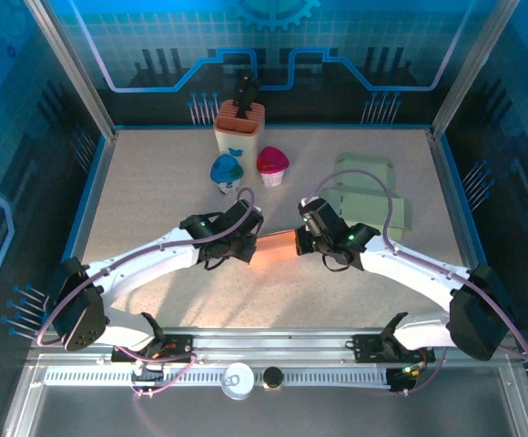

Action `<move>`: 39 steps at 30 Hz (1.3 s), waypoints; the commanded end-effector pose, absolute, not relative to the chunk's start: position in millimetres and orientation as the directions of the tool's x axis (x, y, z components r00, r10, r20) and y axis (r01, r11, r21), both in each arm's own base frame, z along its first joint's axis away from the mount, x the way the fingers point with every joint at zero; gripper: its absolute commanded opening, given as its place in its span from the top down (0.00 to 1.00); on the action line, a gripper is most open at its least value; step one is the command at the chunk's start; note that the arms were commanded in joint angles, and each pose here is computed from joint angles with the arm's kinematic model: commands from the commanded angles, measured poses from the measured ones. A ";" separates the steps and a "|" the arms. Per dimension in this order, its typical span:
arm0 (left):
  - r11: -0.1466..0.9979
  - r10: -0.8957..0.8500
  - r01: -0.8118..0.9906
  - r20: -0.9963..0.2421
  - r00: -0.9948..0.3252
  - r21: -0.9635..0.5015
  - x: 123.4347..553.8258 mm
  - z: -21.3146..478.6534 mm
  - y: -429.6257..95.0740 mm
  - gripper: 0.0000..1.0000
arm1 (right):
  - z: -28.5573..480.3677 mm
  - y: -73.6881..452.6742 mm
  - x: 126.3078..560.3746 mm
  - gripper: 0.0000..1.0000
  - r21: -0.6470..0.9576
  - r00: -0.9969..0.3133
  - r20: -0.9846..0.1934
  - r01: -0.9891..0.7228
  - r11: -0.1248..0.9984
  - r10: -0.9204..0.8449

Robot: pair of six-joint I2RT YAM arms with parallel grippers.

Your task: Fold the paper box

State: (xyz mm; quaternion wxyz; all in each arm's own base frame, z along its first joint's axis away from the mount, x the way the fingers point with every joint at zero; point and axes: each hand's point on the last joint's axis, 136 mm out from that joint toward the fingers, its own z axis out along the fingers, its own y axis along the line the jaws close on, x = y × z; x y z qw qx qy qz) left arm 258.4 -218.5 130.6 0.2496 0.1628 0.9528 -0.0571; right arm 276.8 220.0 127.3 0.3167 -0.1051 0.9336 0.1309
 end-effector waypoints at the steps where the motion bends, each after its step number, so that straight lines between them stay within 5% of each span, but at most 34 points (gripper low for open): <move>1: 0.941 0.273 0.335 -0.487 -0.829 -0.042 258.5 133.5 -223.8 0.83 | 122.7 217.5 269.0 1.00 0.155 -0.798 -0.589 -0.270 0.950 -0.130; 15: 0.959 0.192 0.266 -0.470 -0.862 -0.096 258.1 134.4 -228.2 0.92 | 132.9 225.4 272.5 1.00 0.195 -0.800 -0.595 -0.241 0.951 -0.081; 19: 0.965 0.126 0.218 -0.462 -0.878 -0.150 259.2 137.9 -234.7 0.90 | 131.9 228.6 272.1 1.00 0.198 -0.803 -0.592 -0.227 0.954 -0.068; 24: 0.961 0.096 0.202 -0.457 -0.884 -0.189 257.1 146.0 -238.7 0.74 | 127.5 227.1 272.0 1.00 0.193 -0.813 -0.580 -0.204 0.960 -0.056; 39: 0.974 0.118 0.193 -0.474 -0.873 -0.114 249.4 145.2 -220.2 0.75 | 124.6 226.1 274.1 1.00 0.183 -0.827 -0.560 -0.178 0.967 -0.046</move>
